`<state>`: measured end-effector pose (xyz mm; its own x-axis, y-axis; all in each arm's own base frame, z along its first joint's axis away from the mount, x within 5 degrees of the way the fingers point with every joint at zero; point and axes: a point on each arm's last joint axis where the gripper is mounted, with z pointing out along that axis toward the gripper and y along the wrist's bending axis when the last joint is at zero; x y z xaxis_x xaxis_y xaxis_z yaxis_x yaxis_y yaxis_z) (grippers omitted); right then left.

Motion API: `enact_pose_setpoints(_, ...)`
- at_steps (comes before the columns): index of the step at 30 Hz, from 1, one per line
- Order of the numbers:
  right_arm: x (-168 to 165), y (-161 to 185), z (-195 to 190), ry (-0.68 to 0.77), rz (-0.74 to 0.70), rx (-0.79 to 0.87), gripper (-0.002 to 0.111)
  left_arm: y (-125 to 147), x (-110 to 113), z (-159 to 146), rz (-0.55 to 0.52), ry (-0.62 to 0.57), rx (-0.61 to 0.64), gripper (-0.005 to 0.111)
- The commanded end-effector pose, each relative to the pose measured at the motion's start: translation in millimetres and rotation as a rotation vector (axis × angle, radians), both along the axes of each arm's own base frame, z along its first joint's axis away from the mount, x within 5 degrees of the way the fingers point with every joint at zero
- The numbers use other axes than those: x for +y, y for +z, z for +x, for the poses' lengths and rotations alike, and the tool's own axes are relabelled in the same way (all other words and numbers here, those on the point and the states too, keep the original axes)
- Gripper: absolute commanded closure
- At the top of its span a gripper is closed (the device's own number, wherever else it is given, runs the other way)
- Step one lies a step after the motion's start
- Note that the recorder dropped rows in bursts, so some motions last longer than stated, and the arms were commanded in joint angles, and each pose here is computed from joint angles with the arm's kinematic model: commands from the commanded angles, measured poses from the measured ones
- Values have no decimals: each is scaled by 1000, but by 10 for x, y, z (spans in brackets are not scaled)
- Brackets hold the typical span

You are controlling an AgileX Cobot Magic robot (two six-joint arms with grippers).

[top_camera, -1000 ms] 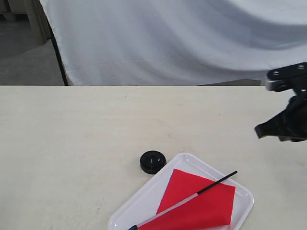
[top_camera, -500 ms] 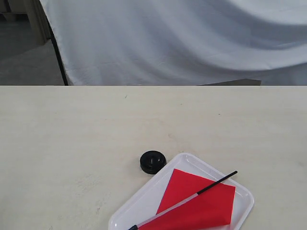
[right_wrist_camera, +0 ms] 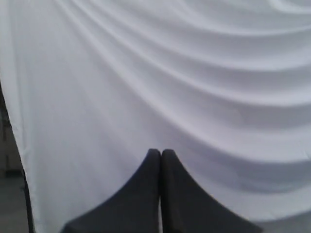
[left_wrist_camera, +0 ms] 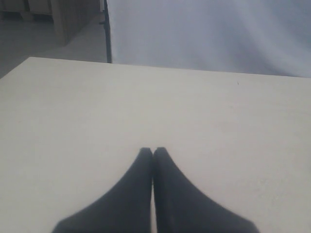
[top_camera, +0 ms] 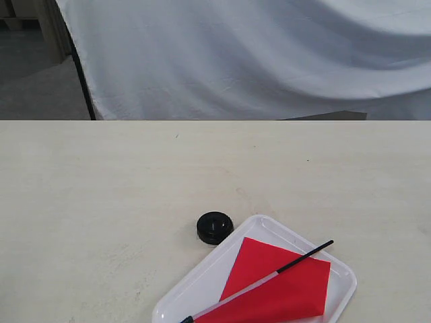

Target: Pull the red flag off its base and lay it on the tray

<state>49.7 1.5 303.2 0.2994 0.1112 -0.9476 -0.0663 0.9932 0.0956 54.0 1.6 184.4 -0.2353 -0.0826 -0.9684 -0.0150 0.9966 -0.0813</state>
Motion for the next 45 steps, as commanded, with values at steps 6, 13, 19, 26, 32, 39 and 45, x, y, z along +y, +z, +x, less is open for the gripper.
enact_pose_setpoints(6, -2, 16, -208, 13, -15, -94, 109, -3, -3, 0, 3, -5, -4, 107)
enact_pose_setpoints(13, 5, -50, -182, 21, -15, -32, 109, -3, -3, 0, 3, -5, -4, 107)
enact_pose_setpoints(19, 9, -266, -96, 20, -18, 31, 109, -3, -3, 0, 3, -5, -4, 107)
enact_pose_setpoints(26, 20, -913, 65, 23, -28, 236, 109, -3, -3, 0, 3, -5, -4, 107)
enact_pose_setpoints(32, 27, -1031, 65, 30, -48, 365, 109, -3, -3, 0, 3, -5, -4, 107)
enact_pose_setpoints(39, 27, -1033, 65, 31, -41, 368, 109, -3, -3, 0, 3, -5, -4, 107)
enact_pose_setpoints(45, 27, -1033, 65, 31, -41, 368, 109, -3, -3, 0, 3, -5, -4, 107)
